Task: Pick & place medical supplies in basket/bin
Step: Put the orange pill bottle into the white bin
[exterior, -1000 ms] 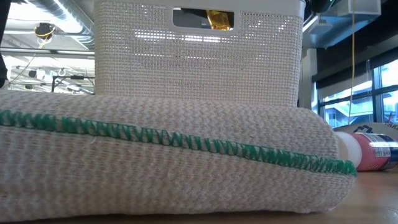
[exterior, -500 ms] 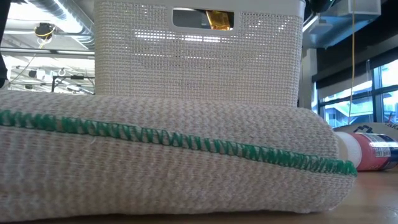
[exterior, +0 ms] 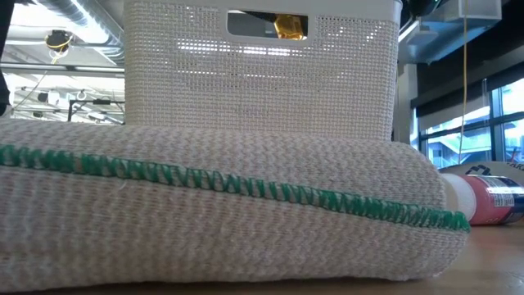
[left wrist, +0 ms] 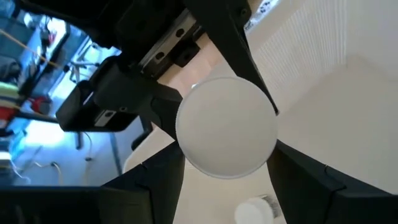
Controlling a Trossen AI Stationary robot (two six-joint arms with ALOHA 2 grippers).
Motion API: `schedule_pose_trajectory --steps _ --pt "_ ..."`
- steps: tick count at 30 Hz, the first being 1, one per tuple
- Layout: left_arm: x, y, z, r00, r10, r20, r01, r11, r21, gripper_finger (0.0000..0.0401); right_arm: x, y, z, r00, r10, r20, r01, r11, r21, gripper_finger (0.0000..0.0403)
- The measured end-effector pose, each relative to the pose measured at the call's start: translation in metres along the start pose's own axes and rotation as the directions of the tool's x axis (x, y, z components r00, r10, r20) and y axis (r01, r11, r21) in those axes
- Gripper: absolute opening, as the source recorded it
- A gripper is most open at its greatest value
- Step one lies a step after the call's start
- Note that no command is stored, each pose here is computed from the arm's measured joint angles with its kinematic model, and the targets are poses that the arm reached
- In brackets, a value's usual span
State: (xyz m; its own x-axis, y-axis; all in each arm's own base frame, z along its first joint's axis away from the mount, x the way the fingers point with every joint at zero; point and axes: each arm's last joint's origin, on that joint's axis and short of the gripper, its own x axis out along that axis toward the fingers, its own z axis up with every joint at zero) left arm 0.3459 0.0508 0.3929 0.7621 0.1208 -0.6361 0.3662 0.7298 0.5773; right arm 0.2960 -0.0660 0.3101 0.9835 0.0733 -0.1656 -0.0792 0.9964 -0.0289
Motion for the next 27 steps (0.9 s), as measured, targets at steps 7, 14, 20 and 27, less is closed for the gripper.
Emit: schedule_pose_trajectory --steps 7,14,20,27 --pt "0.0001 0.0013 0.0009 1.0 0.025 -0.004 -0.025 0.999 0.027 0.0208 -0.0003 -0.0001 0.0003 1.0 -0.001 0.001 0.001 1.0 0.001 0.0181" --pt "0.0001 0.0011 0.0008 1.0 0.024 -0.006 -0.025 0.999 -0.031 0.02 -0.0002 -0.0001 0.0001 1.0 0.0 0.001 0.0 1.0 0.005 0.0181" --pt "0.0001 0.0 0.0021 1.0 0.025 -0.006 -0.025 0.996 -0.089 0.0215 -0.0002 -0.0002 0.0001 1.0 -0.002 0.001 0.002 1.0 0.006 0.0182" --pt "0.0 -0.0063 0.0088 1.0 0.028 -0.009 -0.029 0.994 -0.108 0.0223 0.0001 0.0003 -0.0001 1.0 0.005 0.0 -0.005 1.0 -0.003 0.0182"
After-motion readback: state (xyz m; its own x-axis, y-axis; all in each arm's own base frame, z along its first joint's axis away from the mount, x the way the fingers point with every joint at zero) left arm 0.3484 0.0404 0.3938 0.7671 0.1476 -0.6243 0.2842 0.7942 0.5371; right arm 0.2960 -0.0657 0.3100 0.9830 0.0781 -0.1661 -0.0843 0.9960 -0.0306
